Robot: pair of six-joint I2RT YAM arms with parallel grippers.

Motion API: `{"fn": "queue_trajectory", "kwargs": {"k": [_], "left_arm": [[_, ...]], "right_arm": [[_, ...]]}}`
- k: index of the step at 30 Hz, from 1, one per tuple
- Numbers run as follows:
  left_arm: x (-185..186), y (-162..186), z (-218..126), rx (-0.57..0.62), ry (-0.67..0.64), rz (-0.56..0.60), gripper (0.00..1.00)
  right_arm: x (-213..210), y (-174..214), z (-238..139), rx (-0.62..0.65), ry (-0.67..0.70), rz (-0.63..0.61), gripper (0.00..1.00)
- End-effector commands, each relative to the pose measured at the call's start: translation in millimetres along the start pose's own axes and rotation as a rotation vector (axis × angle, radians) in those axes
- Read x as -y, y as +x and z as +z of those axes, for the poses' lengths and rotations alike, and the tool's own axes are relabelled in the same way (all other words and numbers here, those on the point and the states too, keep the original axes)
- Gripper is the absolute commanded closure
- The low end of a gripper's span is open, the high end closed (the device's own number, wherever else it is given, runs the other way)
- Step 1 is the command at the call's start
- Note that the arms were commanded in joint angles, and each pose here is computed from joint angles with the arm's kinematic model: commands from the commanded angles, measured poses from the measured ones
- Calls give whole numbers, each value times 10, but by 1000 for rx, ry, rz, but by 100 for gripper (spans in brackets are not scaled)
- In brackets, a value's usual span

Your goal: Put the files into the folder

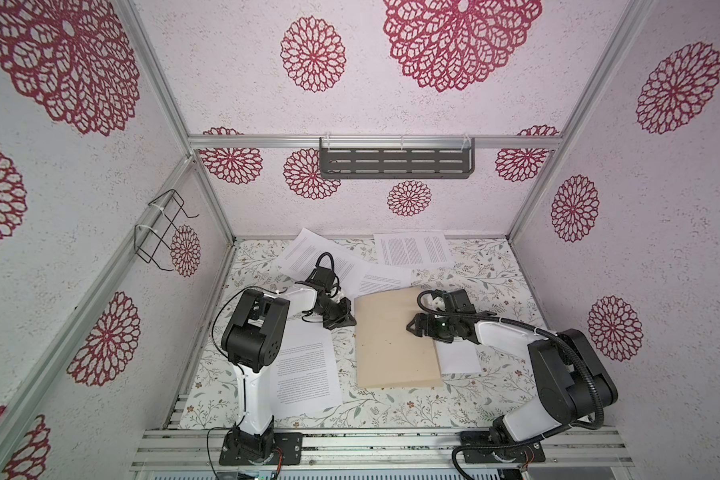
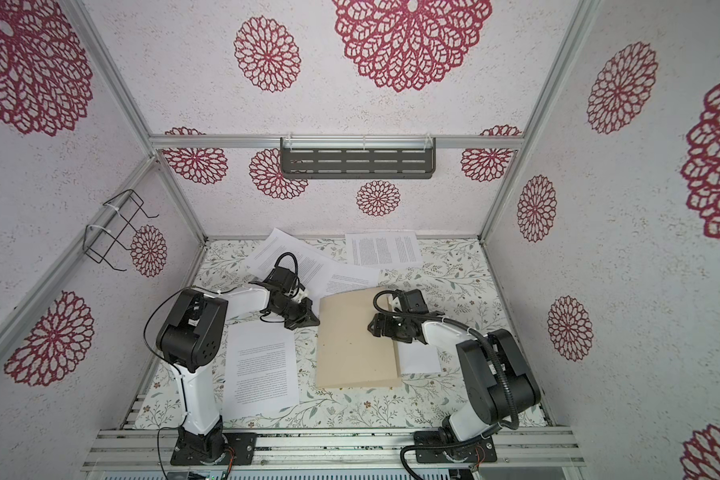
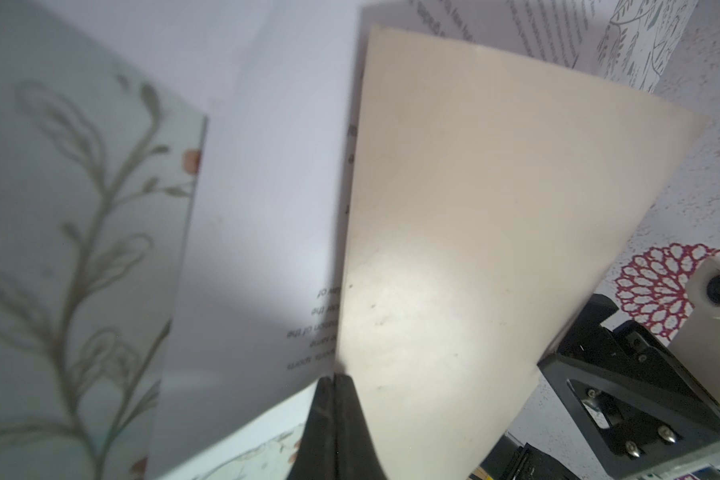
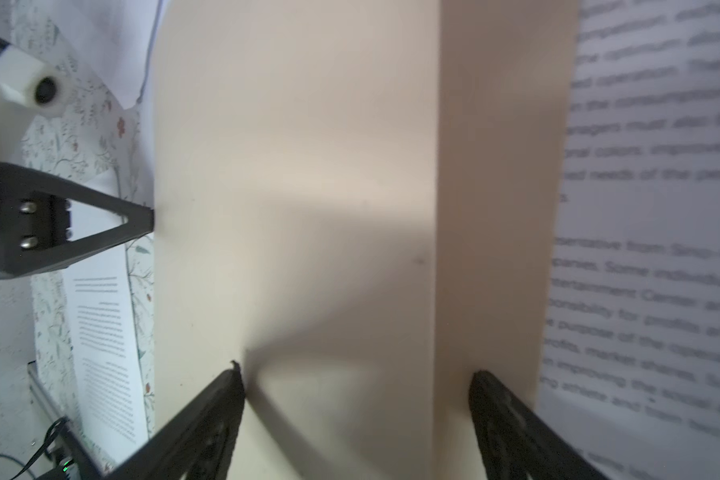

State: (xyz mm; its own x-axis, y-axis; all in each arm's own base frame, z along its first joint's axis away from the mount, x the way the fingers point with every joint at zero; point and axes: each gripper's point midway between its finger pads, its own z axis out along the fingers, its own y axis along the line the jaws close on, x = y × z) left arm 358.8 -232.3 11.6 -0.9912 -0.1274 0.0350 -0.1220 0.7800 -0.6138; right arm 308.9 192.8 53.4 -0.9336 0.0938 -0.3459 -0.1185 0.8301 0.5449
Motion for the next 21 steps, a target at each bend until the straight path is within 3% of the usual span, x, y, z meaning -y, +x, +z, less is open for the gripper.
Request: {"fn": "queue_trajectory", "kwargs": {"k": [1, 4, 6, 11, 14, 21], "left_arm": [[-373, 175, 206, -64, -121, -47, 99], [-376, 172, 212, -62, -120, -51, 99], [-359, 164, 200, -59, -116, -49, 99], [-121, 89, 61, -35, -54, -21, 95], [147, -1, -109, -3, 9, 20, 86], [792, -214, -794, 141, 163, 116, 59]], "right_arm": [[-381, -156, -224, 56, -150, -41, 14], [-485, -199, -329, 76, -183, -53, 19], [-510, -212, -368, 81, -183, -57, 28], [-542, -259, -422, 101, -182, -74, 71], [-625, -329, -484, 120, -201, -92, 100], [-1005, -660, -980, 242, -255, -146, 100]]}}
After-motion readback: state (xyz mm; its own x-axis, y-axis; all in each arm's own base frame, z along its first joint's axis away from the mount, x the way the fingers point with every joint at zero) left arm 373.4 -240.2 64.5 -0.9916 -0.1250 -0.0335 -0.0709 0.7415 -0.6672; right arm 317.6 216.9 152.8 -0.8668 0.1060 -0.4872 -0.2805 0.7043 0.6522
